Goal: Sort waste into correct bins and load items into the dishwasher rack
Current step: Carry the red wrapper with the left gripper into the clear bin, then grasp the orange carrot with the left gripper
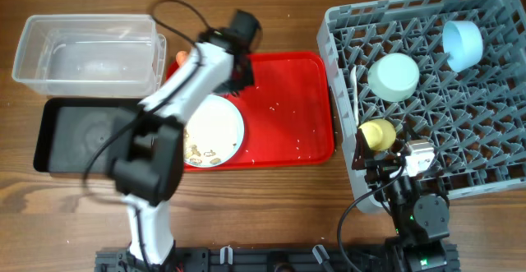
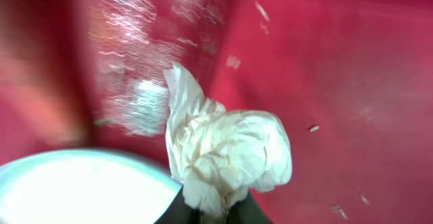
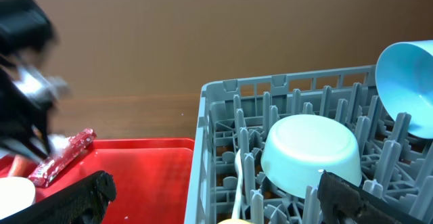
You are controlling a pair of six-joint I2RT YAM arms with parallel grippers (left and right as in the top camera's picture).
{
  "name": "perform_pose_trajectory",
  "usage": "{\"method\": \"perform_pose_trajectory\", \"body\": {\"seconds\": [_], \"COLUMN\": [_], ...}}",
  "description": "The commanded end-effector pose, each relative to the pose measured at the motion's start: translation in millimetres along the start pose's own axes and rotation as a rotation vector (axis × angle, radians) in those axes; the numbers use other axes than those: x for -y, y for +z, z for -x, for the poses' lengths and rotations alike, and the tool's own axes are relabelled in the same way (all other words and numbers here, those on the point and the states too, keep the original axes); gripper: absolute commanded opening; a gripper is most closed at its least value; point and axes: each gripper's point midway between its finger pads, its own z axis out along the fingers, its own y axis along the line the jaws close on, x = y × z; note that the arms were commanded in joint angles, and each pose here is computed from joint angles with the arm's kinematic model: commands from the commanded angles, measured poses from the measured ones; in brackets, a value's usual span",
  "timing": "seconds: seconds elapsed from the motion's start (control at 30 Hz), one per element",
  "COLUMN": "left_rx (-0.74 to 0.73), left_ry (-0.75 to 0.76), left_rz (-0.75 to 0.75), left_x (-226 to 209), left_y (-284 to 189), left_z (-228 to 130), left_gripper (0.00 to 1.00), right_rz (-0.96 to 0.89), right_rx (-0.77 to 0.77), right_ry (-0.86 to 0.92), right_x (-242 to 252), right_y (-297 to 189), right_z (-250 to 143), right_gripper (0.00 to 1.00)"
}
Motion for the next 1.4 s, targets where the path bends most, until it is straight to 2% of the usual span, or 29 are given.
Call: {"method": "perform_pose_trajectory", "body": {"seconds": [0.0,0.13,0.2,0.23,0.27,0.3,0.37,0.43,0.53,0.7,0.83,1.0,1.17,1.2,1.23,1.3,1.33,1.37], "left_rx": [0.175,0.217,0.222,0.218,0.21,0.202,0.178,0.167,0.125,0.105,0.068,0.081,0.036,0.017,0.013,0.04,0.068,0.105], "left_ry": [-0.223,-0.421,-0.474,-0.463,-0.417,-0.368,-0.323,-0.29,-0.15,0.051,0.107,0.077,0.175,0.177,0.174,0.15,0.123,0.095], "left_rz": [-0.039,0.01,0.006,-0.02,-0.051,-0.086,-0.151,-0.212,-0.248,-0.055,0.011,-0.02,-0.081,-0.074,-0.068,-0.079,-0.088,-0.102], "left_x": [-72,-158,-181,-188,-187,-181,-166,-145,-97,-46,-31,-25,-7,-7,-10,-10,-9,-9], "left_y": [-80,-79,-69,-58,-48,-41,-39,-45,-45,-6,30,30,58,68,70,57,44,26], "left_z": [55,81,89,96,101,104,101,99,82,58,45,49,41,37,36,46,56,68], "left_gripper": [0.07,0.04,0.06,0.18,0.66,0.87,0.9,0.89,0.83,0.84,0.82,0.83,0.71,0.67,0.45,0.15,0.05,0.04], "right_rz": [-0.007,-0.007,-0.007,-0.007,-0.007,-0.007,-0.007,-0.007,-0.007,-0.007,-0.007,-0.007,-0.007,-0.007,-0.007,-0.007,-0.007,-0.007], "right_rx": [0.005,0.005,0.005,0.005,0.005,0.005,0.005,0.005,0.005,0.005,0.005,0.005,0.005,0.005,0.005,0.005,0.005,0.005], "right_ry": [0.021,0.021,0.02,0.02,0.02,0.02,0.02,0.02,0.02,0.02,0.021,0.02,0.02,0.021,0.02,0.02,0.02,0.02], "right_x": [2,2,2,2,2,2,2,2,2,2,2,2,2,2,2,2,2,2], "right_y": [0,0,0,0,0,0,0,0,0,0,0,0,0,0,0,0,0,0], "right_z": [1,1,1,1,1,1,1,1,1,1,1,1,1,1,1,1,1,1], "right_gripper": [1.0,1.0,1.0,1.0,1.0,1.0,1.0,1.0,1.0,1.0,1.0,1.0,1.0,1.0,1.0,1.0,1.0,1.0]}}
